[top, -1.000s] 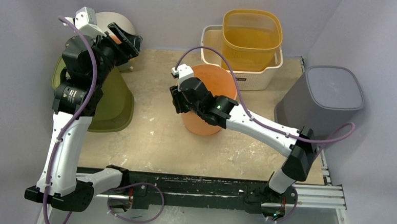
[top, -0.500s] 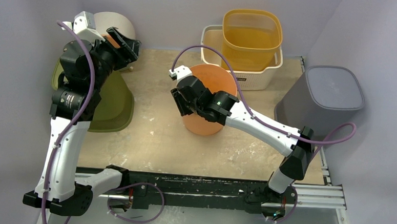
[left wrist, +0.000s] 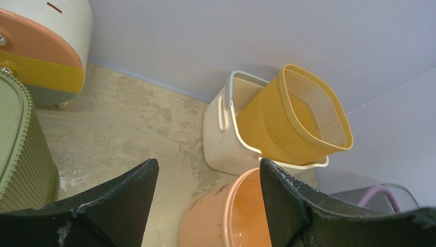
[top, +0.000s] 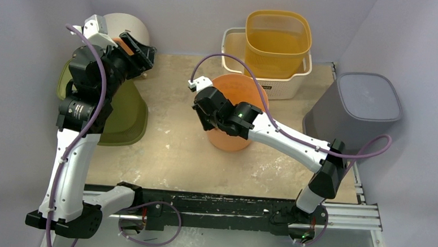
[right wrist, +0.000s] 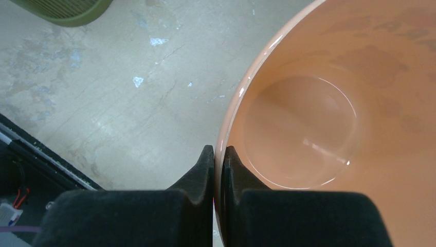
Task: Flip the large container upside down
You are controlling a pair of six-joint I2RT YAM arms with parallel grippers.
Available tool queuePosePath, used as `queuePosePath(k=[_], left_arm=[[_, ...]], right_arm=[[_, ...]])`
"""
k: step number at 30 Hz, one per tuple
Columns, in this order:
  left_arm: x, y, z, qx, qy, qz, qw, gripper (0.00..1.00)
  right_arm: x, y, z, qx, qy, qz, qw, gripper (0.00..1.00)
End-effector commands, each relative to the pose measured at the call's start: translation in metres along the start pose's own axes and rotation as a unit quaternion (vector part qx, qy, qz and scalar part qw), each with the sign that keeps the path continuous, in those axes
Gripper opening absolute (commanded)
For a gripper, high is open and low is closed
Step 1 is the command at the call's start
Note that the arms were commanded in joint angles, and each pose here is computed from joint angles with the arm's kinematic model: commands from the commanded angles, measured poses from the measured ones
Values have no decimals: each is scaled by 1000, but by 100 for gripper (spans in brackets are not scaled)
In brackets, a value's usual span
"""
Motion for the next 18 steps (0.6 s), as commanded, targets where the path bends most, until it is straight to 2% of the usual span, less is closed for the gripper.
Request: queuePosePath(k=[1, 5, 9, 14, 18], left_arm=[[11, 27, -17, -5, -23, -33, 999, 70], [20, 47, -29, -1, -31, -55, 998, 70], [29, 59, -37, 7, -43, -71, 997, 70], [36, 62, -40, 11, -50, -74, 996, 70], [36, 64, -44, 14, -57, -76, 995, 70]], right_arm=[[44, 67, 17, -51, 72, -102, 991, 0], [85, 123, 40, -129, 172, -208, 954, 0], [117, 150, 62, -227, 287, -287, 885, 0], [116, 141, 55, -360, 354, -340, 794, 0], [101, 125, 50, -429, 385, -347, 740, 0]])
Point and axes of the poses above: each gripper's point midway between its finger pads, its own x axis back along the fingers, its own z axis along the line the jaws close on, y = z × x, the point moved 2 cm from there along x, back along the fingers, and after that the axes turned 4 degrees about x, right-handed, at the moved point
